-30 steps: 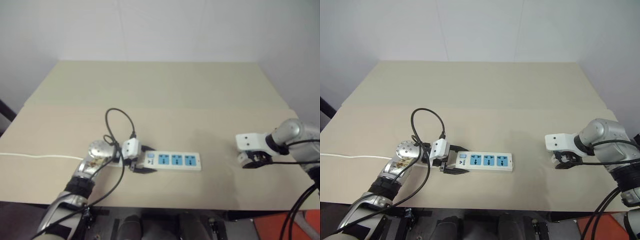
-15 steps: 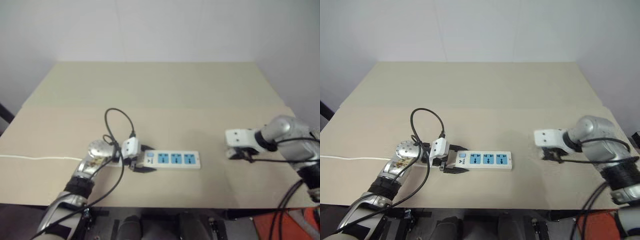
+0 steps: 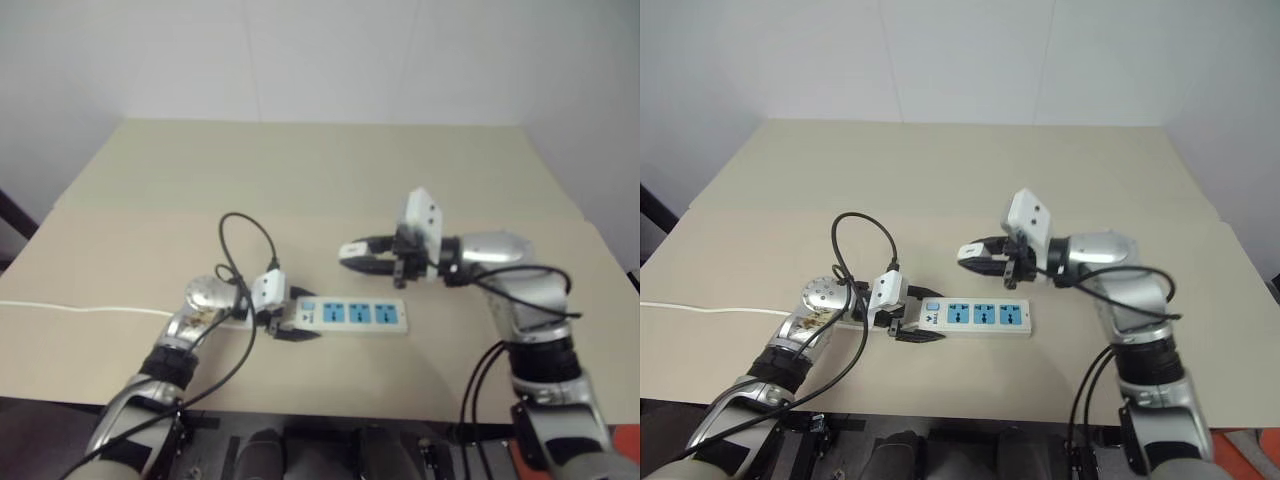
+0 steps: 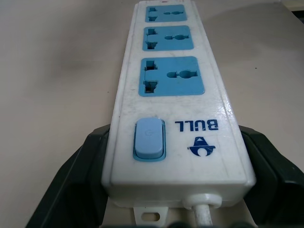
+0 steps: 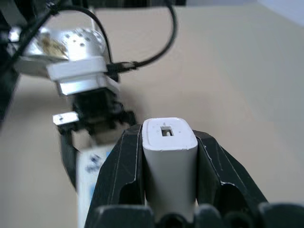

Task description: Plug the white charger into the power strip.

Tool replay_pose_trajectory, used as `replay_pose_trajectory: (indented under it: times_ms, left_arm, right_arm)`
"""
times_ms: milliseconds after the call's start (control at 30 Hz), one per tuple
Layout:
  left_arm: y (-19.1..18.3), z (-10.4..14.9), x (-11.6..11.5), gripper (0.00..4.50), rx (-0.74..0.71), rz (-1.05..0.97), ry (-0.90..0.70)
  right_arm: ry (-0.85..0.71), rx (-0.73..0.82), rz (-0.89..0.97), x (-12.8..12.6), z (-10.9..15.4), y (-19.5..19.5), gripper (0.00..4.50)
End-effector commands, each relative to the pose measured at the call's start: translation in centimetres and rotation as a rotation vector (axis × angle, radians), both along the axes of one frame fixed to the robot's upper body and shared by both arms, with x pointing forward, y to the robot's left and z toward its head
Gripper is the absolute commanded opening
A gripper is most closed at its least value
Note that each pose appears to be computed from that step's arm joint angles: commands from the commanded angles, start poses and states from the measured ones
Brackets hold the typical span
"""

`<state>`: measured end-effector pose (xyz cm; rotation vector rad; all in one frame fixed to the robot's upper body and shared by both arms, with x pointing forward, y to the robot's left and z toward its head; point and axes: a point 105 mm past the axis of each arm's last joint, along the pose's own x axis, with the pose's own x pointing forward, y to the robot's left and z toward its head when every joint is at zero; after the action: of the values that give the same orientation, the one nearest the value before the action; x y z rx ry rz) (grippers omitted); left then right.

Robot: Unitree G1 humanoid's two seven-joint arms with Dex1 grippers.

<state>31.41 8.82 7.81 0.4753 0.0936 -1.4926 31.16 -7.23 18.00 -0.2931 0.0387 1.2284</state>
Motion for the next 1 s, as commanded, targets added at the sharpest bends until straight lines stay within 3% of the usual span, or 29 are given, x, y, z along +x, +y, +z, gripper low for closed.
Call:
replay_pose_trajectory:
  times_ms: [33, 333, 1000]
  left_arm:
    - [0.5, 0.0, 0.4, 3.31, 0.035, 0.011, -0.011]
    - [0.6, 0.1, 0.4, 3.31, 0.051, 0.001, -0.01]
    - [0.8, 0.5, 0.7, 3.31, 0.054, -0.01, -0.016]
  right_arm:
    - [-0.06, 0.055, 0.04, -1.1, 0.3, 1.7, 1.15]
    - [-0.007, 0.175, 0.059, -1.2, -0.6, 3.7, 1.15]
    - [0.014, 0.167, 0.036, -0.1, -2.8, 3.5, 1.15]
